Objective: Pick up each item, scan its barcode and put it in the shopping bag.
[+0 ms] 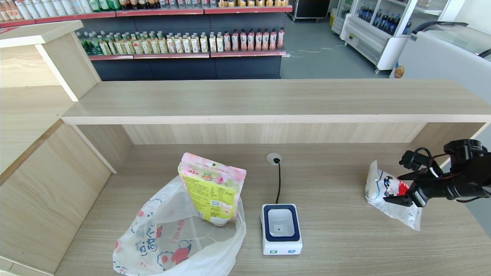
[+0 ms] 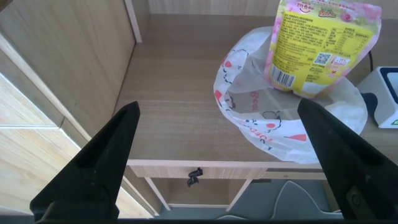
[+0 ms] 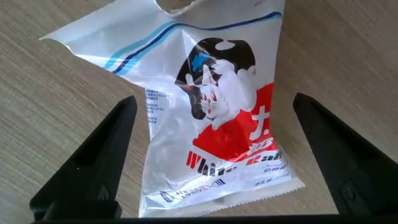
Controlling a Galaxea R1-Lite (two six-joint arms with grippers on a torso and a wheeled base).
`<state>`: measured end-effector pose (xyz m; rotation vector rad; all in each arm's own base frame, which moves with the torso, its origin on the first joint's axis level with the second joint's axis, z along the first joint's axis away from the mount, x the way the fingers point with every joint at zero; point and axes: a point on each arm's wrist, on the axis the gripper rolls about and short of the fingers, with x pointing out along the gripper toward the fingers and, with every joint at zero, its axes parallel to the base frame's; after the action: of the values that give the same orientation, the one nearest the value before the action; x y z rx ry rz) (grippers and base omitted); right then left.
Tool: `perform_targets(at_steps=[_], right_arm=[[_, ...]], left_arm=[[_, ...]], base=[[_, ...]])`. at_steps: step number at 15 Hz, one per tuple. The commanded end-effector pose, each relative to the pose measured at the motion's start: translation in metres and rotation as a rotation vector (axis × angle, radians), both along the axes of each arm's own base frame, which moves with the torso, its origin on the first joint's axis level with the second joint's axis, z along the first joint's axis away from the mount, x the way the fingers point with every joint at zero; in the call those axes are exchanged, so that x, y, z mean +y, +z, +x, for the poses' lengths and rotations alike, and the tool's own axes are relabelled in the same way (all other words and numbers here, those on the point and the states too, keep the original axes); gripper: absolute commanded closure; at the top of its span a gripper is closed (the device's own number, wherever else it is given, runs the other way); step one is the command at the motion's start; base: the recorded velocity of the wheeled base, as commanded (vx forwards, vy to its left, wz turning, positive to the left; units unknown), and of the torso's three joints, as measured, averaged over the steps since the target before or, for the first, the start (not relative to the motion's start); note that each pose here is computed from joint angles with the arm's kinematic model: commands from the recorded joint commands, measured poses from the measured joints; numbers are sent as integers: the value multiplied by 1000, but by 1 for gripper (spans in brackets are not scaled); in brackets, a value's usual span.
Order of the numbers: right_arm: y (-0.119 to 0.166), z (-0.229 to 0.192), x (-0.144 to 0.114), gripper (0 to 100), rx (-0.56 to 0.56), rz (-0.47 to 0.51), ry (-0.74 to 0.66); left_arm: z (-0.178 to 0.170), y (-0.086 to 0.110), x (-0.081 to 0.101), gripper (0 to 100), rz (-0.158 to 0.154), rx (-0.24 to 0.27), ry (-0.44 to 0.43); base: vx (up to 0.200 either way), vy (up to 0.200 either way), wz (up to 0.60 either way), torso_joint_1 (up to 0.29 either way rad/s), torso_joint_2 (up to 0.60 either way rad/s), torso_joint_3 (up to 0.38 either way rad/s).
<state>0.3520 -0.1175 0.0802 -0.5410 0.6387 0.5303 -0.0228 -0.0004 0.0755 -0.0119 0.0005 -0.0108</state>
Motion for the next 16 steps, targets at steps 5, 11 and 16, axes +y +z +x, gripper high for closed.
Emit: perform_targets(at_steps=[5, 11, 16], right_arm=[[-22, 31, 19, 0, 32, 83, 41], [-31, 35, 26, 100, 47, 100, 70], [-26, 34, 26, 100, 14, 78, 86]], left_arm=[[0, 0, 0, 0, 0, 0, 0], [0, 0, 0, 0, 0, 0, 0], [0, 0, 0, 0, 0, 0, 0]], base=[[0, 0, 0, 0, 0, 0], [0, 0, 0, 0, 0, 0], [0, 0, 0, 0, 0, 0]])
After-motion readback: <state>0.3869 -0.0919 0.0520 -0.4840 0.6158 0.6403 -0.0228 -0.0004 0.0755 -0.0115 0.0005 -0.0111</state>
